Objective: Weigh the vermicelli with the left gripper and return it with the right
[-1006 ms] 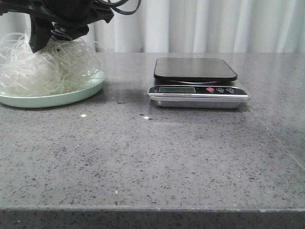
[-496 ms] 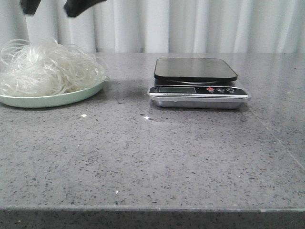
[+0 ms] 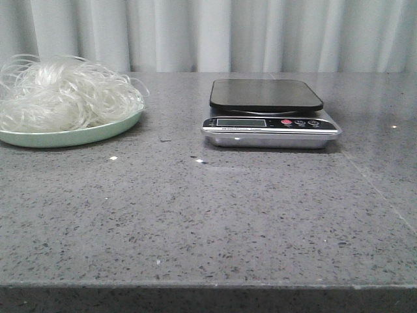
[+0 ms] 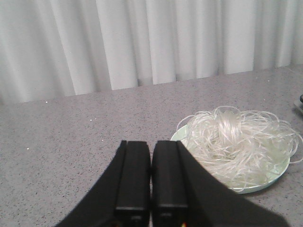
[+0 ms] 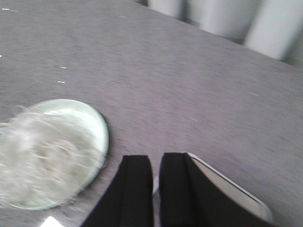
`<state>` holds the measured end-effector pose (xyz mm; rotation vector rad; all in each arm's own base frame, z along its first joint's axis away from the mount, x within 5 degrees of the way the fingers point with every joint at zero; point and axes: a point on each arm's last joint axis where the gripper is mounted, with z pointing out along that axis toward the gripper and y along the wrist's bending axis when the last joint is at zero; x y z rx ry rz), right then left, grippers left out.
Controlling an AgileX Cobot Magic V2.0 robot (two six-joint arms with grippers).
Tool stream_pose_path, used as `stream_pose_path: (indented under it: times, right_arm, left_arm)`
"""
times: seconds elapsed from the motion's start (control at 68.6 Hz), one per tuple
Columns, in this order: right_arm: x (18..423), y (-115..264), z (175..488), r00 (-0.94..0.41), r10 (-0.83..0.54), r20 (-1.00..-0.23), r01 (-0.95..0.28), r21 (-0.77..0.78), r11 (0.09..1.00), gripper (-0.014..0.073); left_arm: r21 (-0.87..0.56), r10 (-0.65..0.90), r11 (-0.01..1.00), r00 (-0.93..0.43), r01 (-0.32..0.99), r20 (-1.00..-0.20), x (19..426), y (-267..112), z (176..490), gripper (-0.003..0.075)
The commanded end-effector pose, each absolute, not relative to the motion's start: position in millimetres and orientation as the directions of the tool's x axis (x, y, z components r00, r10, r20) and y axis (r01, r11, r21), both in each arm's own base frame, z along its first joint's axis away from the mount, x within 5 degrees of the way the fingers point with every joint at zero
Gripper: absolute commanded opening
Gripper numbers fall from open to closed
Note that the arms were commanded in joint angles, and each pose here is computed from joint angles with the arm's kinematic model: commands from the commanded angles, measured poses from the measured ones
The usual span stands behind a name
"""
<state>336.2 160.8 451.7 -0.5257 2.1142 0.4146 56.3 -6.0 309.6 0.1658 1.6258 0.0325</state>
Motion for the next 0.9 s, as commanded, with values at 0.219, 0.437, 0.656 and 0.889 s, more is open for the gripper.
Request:
stream_pose_path:
  times: [0.219,0.437,0.656,0.889]
  right_arm:
    - [289.1,67.1,479.0,-0.449,-0.146,-0.881,-0.297,-0.007,0.955,0.0151]
    - [246.0,38.8,439.5,-0.403,-0.091,-0.911,-0.206,-0.006,0.978,0.0151]
    - [188.5,22.2,384.1,-0.296,-0.053,-0.954,-0.143,-0.011,0.99,0.0151]
    - [123.8,8.3,331.3,-0.137,-0.027,-0.99,-0.075,-0.017,0.997,0.0151]
  left_arm:
    - [0.104,0.102,0.992,0.034,0.069,-0.994,56.1,-5.4,323.9,0.0137]
    - [0.104,0.102,0.992,0.034,0.069,-0.994,56.1,-5.4,323.9,0.0137]
    - [0.104,0.102,0.992,0.034,0.069,-0.994,56.1,-5.4,323.9,0.0136]
    - [0.104,0.102,0.992,0.034,0.069,-0.994,56.1,-5.4,323.9,0.0137]
